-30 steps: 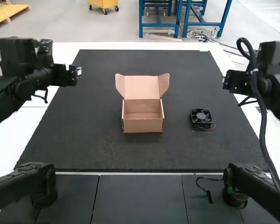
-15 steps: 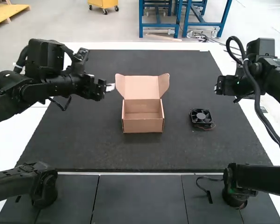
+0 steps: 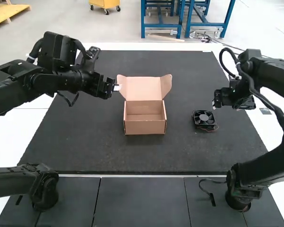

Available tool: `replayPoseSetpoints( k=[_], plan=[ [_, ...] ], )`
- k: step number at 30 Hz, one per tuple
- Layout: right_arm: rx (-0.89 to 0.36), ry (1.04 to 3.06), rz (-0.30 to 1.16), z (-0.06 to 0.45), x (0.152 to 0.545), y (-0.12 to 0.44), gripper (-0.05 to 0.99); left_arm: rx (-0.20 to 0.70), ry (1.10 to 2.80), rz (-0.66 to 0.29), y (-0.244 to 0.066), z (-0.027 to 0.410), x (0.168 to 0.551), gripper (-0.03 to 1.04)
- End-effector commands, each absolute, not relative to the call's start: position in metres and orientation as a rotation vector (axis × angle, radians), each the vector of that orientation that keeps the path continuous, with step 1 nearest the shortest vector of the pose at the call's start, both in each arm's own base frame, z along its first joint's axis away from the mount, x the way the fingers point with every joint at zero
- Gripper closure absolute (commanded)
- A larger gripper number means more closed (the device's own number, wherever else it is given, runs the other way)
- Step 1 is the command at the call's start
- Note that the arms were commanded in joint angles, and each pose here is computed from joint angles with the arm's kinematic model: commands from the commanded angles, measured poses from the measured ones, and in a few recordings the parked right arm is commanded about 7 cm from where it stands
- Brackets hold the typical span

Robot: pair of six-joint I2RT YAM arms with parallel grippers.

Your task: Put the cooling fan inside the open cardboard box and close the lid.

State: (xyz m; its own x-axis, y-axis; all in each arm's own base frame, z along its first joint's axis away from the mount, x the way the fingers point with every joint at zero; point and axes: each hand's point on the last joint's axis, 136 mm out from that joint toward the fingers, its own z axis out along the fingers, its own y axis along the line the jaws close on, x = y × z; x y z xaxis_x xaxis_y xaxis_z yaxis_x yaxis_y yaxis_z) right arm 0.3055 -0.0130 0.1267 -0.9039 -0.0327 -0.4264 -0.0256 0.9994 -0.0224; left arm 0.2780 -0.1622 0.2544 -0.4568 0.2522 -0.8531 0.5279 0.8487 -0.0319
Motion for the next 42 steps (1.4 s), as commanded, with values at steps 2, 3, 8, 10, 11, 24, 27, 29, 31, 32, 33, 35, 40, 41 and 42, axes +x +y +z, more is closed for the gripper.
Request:
replayPoseSetpoints(
  k=[2,3,8,10,11,24,27,29,31,32,33,35,40,41,42],
  plan=[
    [-0.11,2.708,-0.04,0.133,0.317,-0.015,0.03,0.569,2.054,-0.342,-0.157,0.264,0.276,0.04],
    [-0.112,2.718,-0.041,0.131,0.319,-0.016,0.03,0.573,2.064,-0.335,-0.156,0.261,0.275,0.04],
    [-0.146,2.756,-0.06,0.121,0.322,-0.018,0.03,0.59,2.078,-0.312,-0.153,0.258,0.272,0.04],
    [-0.151,2.775,-0.071,0.115,0.32,-0.02,0.03,0.599,2.066,-0.298,-0.151,0.261,0.27,0.04],
    [-0.151,2.782,-0.077,0.114,0.321,-0.023,0.03,0.602,2.058,-0.293,-0.15,0.263,0.27,0.04],
    [-0.094,2.821,-0.098,0.089,0.333,-0.055,0.03,0.607,2.013,-0.282,-0.148,0.274,0.268,0.04],
    [-0.112,2.832,-0.052,0.084,0.336,-0.048,0.03,0.605,2.004,-0.283,-0.148,0.276,0.269,0.04],
    [-0.12,2.837,-0.025,0.081,0.339,-0.043,0.03,0.604,2.001,-0.283,-0.148,0.276,0.27,0.04],
    [-0.116,2.848,-0.015,0.076,0.341,-0.041,0.03,0.602,2.0,-0.283,-0.148,0.277,0.27,0.04],
    [-0.114,2.85,-0.013,0.074,0.344,-0.041,0.03,0.602,2.002,-0.282,-0.148,0.276,0.27,0.04],
    [-0.106,2.851,-0.007,0.072,0.346,-0.04,0.03,0.603,2.003,-0.282,-0.148,0.276,0.27,0.04],
    [-0.084,2.854,0.03,0.068,0.351,-0.037,0.03,0.602,2.002,-0.282,-0.148,0.276,0.27,0.04],
    [-0.032,2.882,0.08,0.056,0.36,-0.034,0.03,0.602,2.0,-0.283,-0.148,0.277,0.27,0.04],
    [-0.03,2.888,0.082,0.054,0.361,-0.034,0.03,0.602,2.002,-0.282,-0.148,0.276,0.27,0.04],
    [-0.023,2.89,0.083,0.053,0.363,-0.035,0.03,0.602,2.0,-0.283,-0.148,0.277,0.27,0.04]
  ],
)
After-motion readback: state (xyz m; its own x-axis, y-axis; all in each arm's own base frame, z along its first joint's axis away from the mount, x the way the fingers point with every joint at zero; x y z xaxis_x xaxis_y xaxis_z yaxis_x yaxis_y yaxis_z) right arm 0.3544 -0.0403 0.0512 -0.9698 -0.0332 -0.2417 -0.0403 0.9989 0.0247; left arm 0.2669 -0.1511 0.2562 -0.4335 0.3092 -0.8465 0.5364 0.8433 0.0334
